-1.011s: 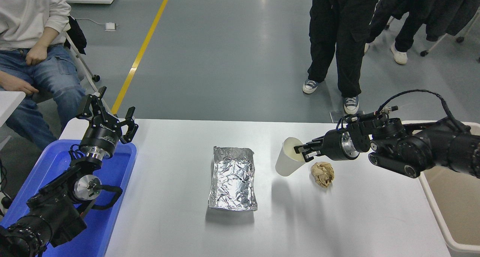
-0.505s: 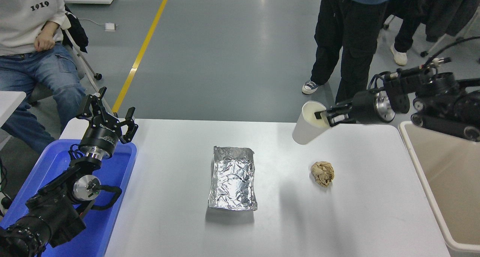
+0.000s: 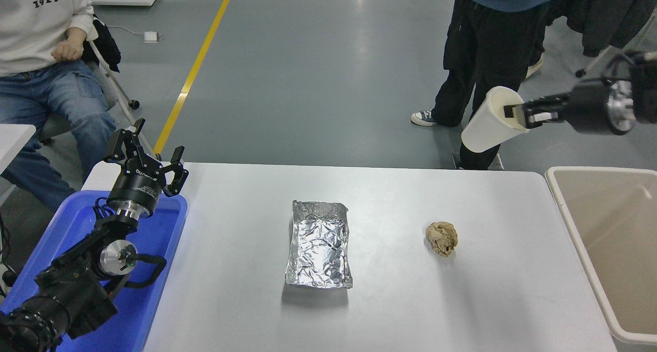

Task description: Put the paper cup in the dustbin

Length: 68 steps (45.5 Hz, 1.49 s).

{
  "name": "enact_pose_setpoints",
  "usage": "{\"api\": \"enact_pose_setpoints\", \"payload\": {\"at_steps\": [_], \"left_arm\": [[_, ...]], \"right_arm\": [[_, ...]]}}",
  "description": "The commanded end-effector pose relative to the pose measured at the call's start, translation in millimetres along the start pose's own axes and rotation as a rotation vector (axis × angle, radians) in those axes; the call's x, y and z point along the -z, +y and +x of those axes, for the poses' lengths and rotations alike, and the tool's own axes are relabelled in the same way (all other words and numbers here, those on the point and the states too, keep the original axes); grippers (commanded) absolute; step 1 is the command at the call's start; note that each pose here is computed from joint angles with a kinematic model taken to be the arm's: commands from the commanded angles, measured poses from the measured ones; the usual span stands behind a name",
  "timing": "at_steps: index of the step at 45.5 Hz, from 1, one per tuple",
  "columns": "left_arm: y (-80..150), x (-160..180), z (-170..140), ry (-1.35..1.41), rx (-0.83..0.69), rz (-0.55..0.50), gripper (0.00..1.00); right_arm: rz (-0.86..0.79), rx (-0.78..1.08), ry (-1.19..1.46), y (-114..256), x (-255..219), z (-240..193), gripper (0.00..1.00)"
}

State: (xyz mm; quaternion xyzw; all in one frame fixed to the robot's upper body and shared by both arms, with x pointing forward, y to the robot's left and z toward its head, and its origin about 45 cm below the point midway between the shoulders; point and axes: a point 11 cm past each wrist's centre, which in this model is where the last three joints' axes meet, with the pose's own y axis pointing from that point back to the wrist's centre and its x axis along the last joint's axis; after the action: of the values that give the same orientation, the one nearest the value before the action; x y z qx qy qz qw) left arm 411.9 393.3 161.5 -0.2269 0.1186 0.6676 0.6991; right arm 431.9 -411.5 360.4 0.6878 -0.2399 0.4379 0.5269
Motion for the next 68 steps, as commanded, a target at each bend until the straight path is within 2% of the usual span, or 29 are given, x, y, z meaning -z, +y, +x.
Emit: {"api": "enact_pose_setpoints", "payload": {"at_steps": [1,10,28,40,46,57,68], "left_arm": [[0,0,0,-0.001,0.0,0.001,1.0],[0,-1,1,-0.001,-0.001,-0.002,1.0],[0,0,0,0.0,-0.001,0.0,1.0],[0,1,0,0.001,0.0,0.0,1.0],[0,0,0,0.0,-0.001,0.0,1.0],[0,0,0,0.0,-0.001,0.0,1.0],[0,0,0,0.0,-0.001,0.0,1.0]], "right_arm": [[-0.25,-0.102,-0.224,53,-102,-41,0.0],[-0.431,-0.27,-0.474,88,-162,-80,0.0],[-0.666,-0.582,-1.048,108,-202,-168,0.0],[-0.862,-0.71,-1.543,107,-202,-240,0.0],[-0.932,-0.762,-1.782,95,-189,-279,0.0],[-1.019,-0.767,-1.856,72,-166,-315,0.0],[-1.03,-0.751,-1.916,63,-152,-336,0.0]]}}
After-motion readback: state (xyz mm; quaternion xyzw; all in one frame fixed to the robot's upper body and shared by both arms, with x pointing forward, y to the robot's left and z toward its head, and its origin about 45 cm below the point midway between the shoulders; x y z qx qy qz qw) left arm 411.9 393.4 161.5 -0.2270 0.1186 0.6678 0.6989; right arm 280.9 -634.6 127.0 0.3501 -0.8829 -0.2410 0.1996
